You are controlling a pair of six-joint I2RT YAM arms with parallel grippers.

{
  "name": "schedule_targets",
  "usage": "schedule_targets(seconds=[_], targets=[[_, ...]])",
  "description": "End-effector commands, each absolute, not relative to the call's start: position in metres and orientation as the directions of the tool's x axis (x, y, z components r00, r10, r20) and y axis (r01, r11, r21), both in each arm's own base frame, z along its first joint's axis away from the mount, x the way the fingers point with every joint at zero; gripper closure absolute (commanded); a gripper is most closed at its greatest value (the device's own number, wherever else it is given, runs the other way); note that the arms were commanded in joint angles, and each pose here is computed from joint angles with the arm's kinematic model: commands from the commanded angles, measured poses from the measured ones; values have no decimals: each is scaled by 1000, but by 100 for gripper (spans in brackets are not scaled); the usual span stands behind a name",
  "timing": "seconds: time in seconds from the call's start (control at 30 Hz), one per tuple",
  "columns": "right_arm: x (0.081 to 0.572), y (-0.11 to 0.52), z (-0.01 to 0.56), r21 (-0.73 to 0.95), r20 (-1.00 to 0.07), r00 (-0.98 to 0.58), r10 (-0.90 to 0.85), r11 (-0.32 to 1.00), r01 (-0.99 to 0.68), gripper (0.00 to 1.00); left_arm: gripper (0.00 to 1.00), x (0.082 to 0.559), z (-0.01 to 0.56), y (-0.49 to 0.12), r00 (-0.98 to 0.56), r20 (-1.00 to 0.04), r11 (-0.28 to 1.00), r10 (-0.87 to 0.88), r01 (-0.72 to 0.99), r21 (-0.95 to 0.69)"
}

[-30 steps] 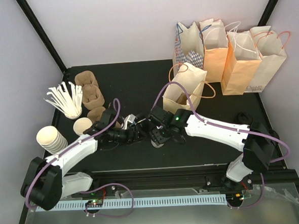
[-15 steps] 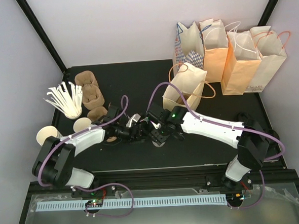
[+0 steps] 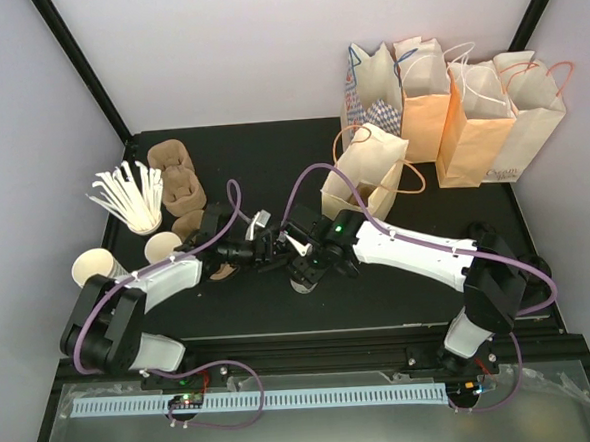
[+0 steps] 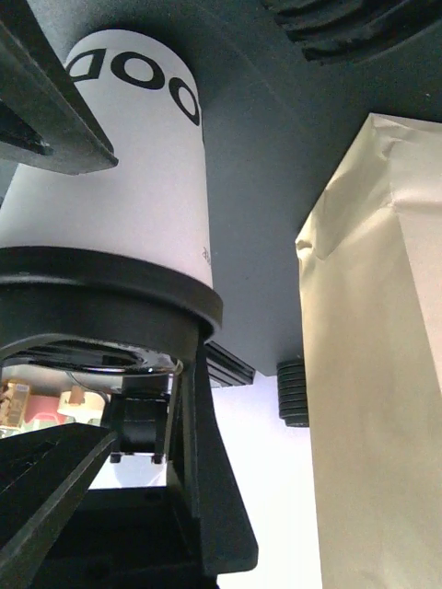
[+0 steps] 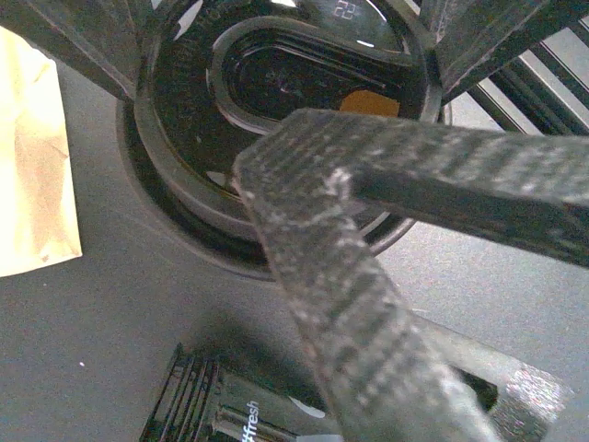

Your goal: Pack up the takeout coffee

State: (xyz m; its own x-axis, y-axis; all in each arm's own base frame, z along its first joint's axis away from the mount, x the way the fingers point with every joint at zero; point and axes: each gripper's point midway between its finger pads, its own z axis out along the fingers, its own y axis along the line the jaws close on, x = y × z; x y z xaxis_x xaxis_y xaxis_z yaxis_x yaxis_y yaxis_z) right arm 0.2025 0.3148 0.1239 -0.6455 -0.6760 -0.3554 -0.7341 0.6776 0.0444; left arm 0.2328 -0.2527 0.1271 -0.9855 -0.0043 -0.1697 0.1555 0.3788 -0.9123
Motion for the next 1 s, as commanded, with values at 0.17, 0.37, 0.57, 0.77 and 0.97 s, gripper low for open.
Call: schedule_targets(seconds=[0.17, 0.37, 0.57, 0.77, 0.97], targets=[[209, 328, 134, 49, -398, -630, -667, 670, -741, 27, 26, 229, 106, -255, -985, -154, 454, 79, 173, -874], [213, 328, 147, 47, -440, -627, -642, 681, -731, 16, 28, 211, 77, -247, -984, -116, 550, 135, 172, -817], [219, 322, 175, 36, -523, -624, -580, 717, -696, 0, 29, 210, 65, -239, -980, -119, 632, 157, 192, -751], [212, 310, 195, 123, -568, -685, -457, 776, -619, 1, 29, 217, 77, -240, -977, -152, 640, 151, 214, -738], [174, 296, 192, 446, -490, -853, -182, 788, -424, 22, 26, 221, 106, -243, -973, -194, 616, 124, 229, -754]])
